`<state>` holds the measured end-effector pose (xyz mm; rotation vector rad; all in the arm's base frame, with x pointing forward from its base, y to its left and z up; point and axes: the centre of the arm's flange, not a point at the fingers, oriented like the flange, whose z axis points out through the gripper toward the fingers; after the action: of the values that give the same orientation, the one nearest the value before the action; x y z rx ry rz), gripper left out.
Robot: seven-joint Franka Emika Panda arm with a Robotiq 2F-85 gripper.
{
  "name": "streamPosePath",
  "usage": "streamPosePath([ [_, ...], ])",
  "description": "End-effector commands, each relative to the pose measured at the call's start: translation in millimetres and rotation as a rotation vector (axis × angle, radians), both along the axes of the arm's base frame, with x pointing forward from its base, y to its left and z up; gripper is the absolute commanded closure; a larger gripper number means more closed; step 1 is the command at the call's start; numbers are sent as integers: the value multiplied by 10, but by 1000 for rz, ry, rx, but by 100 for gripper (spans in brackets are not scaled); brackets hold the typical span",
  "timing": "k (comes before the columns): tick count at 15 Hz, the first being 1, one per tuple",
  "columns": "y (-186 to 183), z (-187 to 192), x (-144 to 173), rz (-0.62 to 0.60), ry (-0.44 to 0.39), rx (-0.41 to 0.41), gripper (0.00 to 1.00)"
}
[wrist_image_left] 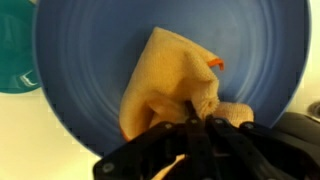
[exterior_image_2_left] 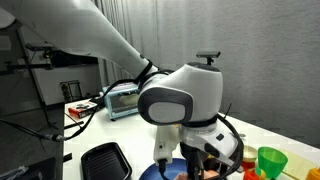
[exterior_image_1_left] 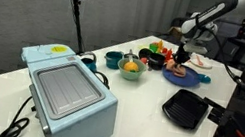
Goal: Use the orange towel to wipe the black pot, green bowl and blue plate
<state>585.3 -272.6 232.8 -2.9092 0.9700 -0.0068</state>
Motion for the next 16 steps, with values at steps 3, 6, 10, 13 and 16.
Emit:
streamPosePath([
  [3, 581, 38, -47, 123, -53, 56, 99],
  [6, 836, -27, -165, 209, -14, 82, 99],
  [10, 953, -16, -386, 309, 47, 95, 99],
  [13, 826, -96, -522, 339, 98, 59, 99],
  [16, 272, 55, -882, 318, 150, 16, 99],
])
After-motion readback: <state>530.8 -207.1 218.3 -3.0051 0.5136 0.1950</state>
